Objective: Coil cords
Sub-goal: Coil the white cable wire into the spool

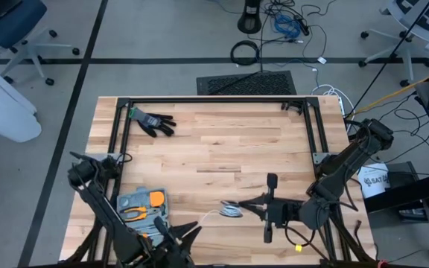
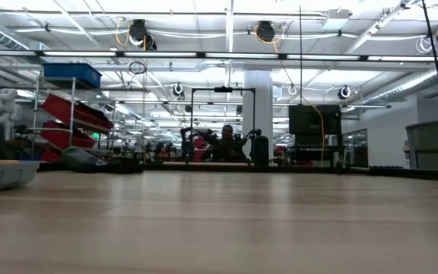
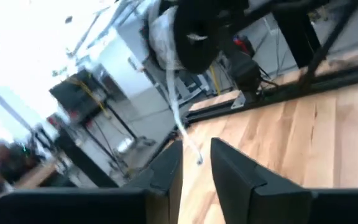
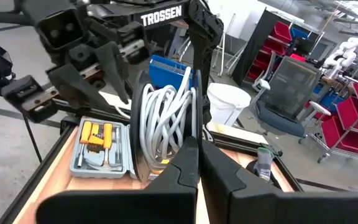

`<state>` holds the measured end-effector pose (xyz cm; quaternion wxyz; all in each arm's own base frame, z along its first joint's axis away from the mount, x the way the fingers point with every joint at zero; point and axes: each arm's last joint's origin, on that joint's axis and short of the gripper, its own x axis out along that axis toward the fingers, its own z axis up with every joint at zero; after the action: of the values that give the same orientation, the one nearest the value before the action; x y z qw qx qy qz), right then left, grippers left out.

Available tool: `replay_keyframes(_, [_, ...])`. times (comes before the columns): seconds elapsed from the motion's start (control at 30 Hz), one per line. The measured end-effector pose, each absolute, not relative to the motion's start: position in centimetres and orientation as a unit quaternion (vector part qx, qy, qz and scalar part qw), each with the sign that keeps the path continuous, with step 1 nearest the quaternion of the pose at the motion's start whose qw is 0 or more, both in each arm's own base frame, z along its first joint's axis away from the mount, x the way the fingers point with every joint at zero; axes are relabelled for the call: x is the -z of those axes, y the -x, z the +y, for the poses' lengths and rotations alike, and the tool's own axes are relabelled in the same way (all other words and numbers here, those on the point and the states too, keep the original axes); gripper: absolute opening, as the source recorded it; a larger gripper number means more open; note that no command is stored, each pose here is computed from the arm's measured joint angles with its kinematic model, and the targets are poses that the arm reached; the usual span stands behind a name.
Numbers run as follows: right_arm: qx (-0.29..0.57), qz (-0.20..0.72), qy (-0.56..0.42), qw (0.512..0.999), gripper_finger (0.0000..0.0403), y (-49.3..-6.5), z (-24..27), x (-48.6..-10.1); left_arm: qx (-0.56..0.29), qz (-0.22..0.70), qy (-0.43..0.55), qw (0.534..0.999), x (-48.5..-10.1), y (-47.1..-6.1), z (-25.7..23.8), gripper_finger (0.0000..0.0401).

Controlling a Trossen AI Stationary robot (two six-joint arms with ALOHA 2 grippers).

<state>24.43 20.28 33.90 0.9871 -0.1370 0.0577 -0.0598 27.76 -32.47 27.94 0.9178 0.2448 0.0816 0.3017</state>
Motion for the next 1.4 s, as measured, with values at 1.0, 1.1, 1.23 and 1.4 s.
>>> replay_keyframes(1.0, [0.061,0.063,0.150,0.985,0.0000,-24.4,20.2,-33.9,-0.332,0.099,-0.260,0.901,-27.8,-30.7,-30.6,0.0089])
replay_keyframes(1.1, [0.062,0.061,0.147,0.985,0.0000,-24.3,20.1,-34.1,-0.332,0.099,-0.260,0.901,-27.8,-30.7,-30.6,0.0089])
replay_keyframes(1.23, [0.061,0.055,0.141,0.987,0.0000,-23.9,19.9,-34.5,-0.333,0.099,-0.260,0.901,-27.8,-30.7,-30.6,0.0089])
replay_keyframes(1.4, [0.056,0.051,0.136,0.988,0.0000,-23.6,19.9,-34.8,-0.336,0.098,-0.260,0.900,-27.8,-30.7,-30.6,0.0089])
